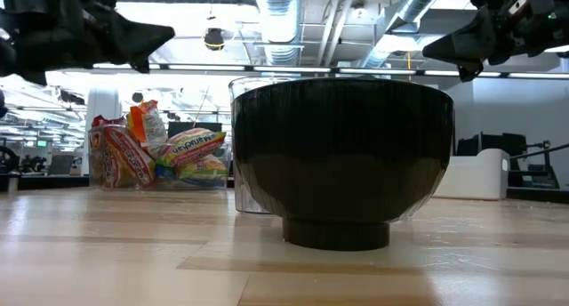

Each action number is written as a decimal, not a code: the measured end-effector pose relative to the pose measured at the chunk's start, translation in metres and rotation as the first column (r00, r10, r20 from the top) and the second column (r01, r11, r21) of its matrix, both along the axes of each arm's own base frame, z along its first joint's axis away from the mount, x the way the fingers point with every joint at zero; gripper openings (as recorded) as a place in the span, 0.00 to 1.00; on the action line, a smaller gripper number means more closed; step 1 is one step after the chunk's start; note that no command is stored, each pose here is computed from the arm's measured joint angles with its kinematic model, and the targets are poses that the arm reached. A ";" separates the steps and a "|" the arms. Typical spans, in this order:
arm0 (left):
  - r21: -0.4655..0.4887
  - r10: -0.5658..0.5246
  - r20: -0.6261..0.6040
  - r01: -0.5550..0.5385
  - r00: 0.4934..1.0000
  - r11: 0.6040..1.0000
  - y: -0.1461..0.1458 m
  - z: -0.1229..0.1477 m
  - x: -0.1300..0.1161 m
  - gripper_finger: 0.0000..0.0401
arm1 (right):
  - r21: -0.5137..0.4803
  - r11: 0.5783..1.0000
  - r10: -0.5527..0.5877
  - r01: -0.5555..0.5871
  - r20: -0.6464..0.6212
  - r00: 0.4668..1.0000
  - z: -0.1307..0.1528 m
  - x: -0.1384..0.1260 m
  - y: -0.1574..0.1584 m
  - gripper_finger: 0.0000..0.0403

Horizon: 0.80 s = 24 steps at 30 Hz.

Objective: Pick & Place Food Item
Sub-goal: Return to Home Position

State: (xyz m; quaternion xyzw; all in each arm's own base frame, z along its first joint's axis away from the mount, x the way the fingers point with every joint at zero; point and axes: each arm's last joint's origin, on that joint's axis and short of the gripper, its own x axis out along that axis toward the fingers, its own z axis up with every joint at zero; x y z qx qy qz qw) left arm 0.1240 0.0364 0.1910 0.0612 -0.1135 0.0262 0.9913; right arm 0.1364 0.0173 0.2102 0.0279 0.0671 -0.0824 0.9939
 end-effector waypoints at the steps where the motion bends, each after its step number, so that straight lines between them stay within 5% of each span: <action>1: 0.000 -0.003 -0.005 0.003 1.000 1.000 -0.001 -0.002 -0.002 0.00 | 0.004 1.000 -0.001 0.001 0.002 1.000 0.000 0.000 0.000 0.00; 14: 0.058 -0.087 0.013 0.086 0.996 0.995 -0.013 0.000 -0.029 0.00 | 0.026 1.000 -0.002 0.002 0.003 1.000 0.000 0.000 0.000 0.00; 24: 0.061 0.096 -0.111 -0.089 0.989 0.994 -0.009 -0.014 -0.031 0.00 | 0.031 1.000 0.004 -0.004 -0.007 1.000 -0.001 0.000 0.001 0.00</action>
